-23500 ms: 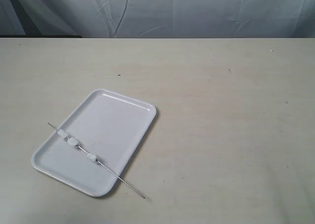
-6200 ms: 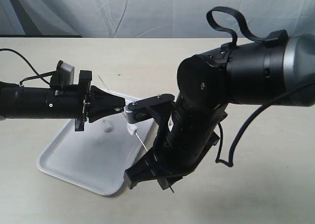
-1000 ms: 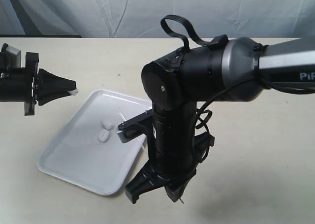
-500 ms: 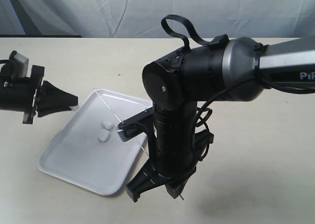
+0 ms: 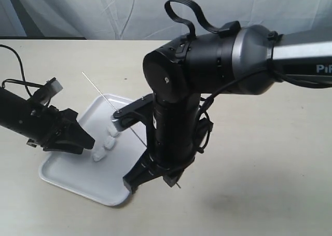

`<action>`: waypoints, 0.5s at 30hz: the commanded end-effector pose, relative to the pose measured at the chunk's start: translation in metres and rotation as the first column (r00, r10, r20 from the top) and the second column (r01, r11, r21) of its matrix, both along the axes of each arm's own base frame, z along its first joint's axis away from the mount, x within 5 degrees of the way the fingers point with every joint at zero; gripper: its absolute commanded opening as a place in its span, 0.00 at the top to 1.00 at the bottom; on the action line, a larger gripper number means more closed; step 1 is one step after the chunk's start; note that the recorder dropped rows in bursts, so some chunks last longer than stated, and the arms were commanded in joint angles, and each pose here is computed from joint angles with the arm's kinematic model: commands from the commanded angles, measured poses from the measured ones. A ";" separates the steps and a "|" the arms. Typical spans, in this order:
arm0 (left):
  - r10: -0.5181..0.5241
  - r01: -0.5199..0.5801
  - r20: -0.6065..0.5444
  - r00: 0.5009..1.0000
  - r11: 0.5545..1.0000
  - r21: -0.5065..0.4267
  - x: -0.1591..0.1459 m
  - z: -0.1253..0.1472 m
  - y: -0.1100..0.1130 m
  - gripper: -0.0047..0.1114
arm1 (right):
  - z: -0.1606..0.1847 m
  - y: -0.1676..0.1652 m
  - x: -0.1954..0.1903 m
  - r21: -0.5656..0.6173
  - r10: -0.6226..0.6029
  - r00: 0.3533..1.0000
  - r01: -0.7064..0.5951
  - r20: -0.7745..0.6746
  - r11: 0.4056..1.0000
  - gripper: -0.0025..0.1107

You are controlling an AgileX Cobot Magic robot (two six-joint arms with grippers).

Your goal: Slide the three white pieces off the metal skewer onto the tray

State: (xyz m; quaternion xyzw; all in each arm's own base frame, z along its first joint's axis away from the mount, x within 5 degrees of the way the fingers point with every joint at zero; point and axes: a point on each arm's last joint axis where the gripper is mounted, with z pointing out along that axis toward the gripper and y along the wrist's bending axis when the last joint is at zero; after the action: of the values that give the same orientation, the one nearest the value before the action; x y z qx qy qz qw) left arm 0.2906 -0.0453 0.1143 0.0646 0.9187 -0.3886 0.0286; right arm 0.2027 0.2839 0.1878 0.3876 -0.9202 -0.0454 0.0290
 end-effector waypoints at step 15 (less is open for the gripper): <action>0.131 -0.130 0.034 0.991 0.991 -0.029 0.009 0.026 0.015 0.57 | -0.051 0.036 0.030 -0.043 0.020 0.999 -0.021 -0.027 0.999 0.98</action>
State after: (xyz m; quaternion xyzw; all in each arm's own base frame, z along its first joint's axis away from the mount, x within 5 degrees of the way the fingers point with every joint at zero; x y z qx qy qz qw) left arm 0.2973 -0.0332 0.1275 0.0176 0.9213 -0.3843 0.0562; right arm 0.2284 0.3165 0.1403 0.3922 -0.9185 -0.0366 0.0351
